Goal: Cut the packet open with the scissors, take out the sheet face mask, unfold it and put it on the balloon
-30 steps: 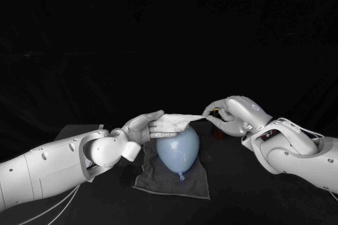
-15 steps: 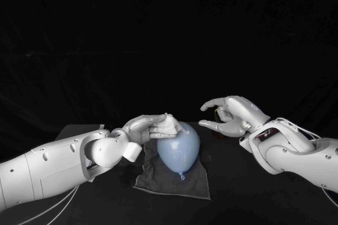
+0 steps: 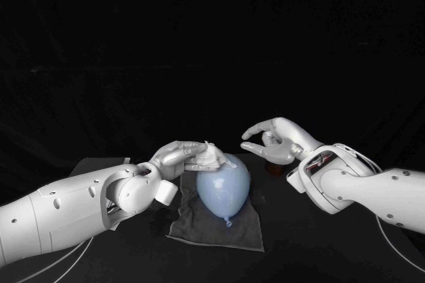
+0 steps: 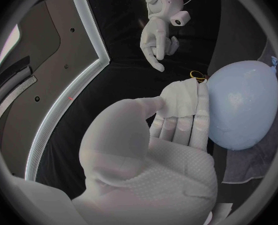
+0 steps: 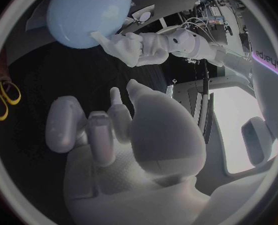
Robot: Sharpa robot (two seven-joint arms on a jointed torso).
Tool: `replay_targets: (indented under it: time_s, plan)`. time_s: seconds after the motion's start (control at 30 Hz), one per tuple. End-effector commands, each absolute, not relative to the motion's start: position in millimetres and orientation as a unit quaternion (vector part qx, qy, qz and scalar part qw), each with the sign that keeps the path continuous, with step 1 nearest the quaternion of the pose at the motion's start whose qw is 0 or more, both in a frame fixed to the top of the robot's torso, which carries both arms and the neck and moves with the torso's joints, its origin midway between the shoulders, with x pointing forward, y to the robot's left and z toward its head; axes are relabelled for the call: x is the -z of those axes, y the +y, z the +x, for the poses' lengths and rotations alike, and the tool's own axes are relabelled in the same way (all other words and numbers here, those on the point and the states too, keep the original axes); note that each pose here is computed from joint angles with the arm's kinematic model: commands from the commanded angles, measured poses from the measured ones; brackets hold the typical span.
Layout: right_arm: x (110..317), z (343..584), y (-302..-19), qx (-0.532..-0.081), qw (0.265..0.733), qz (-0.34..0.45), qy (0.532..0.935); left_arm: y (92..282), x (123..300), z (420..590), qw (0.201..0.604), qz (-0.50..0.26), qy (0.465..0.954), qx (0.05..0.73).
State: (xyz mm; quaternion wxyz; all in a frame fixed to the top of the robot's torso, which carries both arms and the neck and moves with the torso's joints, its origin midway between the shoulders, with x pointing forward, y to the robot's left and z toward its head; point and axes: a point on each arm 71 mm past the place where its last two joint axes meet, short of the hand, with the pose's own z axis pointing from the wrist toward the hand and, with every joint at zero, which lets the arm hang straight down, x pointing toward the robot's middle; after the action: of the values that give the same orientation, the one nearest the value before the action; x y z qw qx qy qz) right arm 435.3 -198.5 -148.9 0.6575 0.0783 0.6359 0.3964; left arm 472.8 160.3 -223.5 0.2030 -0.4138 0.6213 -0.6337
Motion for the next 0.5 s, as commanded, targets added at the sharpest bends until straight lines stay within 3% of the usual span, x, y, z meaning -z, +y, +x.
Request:
replay_targets:
  time_s: [0.03,0.5]
  plan:
    - [154.1,438.8,-189.7,-0.411,0.618,0.125,0.659,157.9,215.8,472.3,0.252,-0.363,0.617,0.651]
    - [161.4,450.0,-145.4,-0.43,0.578,0.155,0.676,151.6,209.5,462.9,0.26,-0.303,0.63,0.666]
